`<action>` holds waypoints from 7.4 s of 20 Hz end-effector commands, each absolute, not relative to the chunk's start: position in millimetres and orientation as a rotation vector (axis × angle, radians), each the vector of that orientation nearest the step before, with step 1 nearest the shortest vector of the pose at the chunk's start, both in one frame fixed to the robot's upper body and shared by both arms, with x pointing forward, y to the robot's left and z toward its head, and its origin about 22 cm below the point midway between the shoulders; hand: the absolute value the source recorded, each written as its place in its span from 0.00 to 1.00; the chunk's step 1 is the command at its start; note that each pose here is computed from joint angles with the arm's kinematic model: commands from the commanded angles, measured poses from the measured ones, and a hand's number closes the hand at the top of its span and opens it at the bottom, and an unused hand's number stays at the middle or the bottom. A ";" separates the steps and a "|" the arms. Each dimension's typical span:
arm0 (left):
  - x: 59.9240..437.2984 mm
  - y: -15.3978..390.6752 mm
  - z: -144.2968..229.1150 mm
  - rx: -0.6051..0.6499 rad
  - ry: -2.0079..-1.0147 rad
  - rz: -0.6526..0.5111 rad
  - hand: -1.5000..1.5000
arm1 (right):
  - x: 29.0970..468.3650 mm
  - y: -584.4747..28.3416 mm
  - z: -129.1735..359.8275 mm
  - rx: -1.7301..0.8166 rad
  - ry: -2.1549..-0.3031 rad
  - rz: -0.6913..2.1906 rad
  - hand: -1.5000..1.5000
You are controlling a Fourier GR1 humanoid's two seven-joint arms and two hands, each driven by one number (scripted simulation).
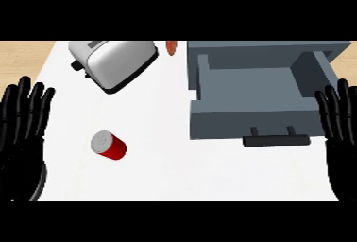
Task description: Pick up the can, place it into the drawer and close the drawer
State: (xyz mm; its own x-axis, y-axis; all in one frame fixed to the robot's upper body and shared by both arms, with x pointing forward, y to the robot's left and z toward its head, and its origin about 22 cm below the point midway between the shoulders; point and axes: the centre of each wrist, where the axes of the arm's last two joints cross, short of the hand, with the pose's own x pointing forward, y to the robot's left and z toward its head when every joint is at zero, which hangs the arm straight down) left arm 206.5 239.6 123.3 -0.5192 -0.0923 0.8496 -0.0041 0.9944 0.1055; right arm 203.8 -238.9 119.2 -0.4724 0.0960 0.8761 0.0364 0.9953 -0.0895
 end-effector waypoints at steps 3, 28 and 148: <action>202.5 210.3 122.5 -0.143 -2.137 -0.208 0.00 | 231.1 -240.4 121.1 -0.109 -2.092 0.086 0.00; 182.7 232.5 125.9 -0.050 -1.685 -0.174 0.00 | 159.2 -267.9 78.8 -0.165 -1.772 0.004 0.00; 300.0 255.2 -31.9 0.022 -1.664 0.113 1.00 | 139.0 -299.4 93.6 -0.191 -1.830 -0.025 0.00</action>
